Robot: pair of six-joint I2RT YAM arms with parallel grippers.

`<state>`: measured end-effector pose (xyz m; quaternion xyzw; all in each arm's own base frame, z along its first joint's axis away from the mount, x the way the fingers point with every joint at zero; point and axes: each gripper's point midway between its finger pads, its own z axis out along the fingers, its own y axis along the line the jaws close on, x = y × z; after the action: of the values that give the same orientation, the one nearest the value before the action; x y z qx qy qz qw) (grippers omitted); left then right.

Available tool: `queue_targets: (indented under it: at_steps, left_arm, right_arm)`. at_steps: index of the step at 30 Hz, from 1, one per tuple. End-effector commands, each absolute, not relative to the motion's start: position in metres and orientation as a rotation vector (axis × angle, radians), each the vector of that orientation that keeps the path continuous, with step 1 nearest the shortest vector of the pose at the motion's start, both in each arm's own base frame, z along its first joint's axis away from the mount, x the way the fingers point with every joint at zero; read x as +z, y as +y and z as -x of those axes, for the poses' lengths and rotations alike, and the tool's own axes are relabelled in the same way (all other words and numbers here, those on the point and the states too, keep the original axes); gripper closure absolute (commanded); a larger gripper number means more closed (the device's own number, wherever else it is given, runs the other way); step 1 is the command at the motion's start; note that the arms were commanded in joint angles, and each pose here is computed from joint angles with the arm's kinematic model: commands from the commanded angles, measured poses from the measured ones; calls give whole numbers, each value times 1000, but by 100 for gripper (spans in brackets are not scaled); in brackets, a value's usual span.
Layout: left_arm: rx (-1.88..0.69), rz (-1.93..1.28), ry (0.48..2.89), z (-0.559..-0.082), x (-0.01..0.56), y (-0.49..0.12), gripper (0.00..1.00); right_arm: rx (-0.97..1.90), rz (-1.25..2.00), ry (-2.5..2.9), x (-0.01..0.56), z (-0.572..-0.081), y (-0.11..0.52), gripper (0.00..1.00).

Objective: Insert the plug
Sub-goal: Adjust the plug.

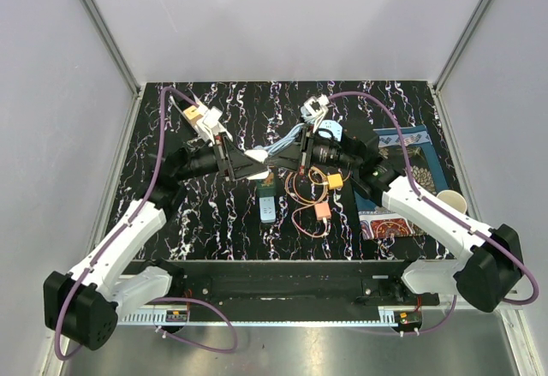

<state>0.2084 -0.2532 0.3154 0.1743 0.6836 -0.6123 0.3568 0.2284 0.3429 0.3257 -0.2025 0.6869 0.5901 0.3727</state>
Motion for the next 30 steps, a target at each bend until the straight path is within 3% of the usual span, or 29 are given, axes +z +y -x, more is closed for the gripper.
queue_targets:
  at_steps: [1,3,7,8,11,14,15,18,24,30]
  left_arm:
    - [-1657,-529,1655,-197,339,-262,68]
    - [-1697,-527,1632,-194,342,-263,71]
    - [-1734,-524,1617,-193,344,-265,87]
    - [-1733,-527,1615,-193,344,-265,97]
    - [-1727,-530,1606,-192,345,-264,100]
    - [-1707,-537,1609,-190,345,-262,100]
    - [-1694,-537,1616,-191,344,-262,100]
    - [-1667,-519,1612,-193,343,-260,100]
    - [-1666,-489,1602,-194,343,-258,100]
    - [-1703,-450,1577,-195,346,-256,100]
  right_arm:
    - [1517,551,1691,335,-232,346,100]
    - [1519,554,1689,334,-232,347,100]
    - [1524,560,1696,331,-231,348,100]
    - [1522,557,1697,330,-231,347,100]
    - [1512,547,1705,327,-232,345,93]
    - [1501,536,1703,328,-233,341,72]
    - [1488,527,1699,329,-234,340,59]
    - [1473,509,1702,329,-236,335,51]
    - [1531,516,1710,327,-231,337,55]
    - [1623,516,1668,331,-228,336,74]
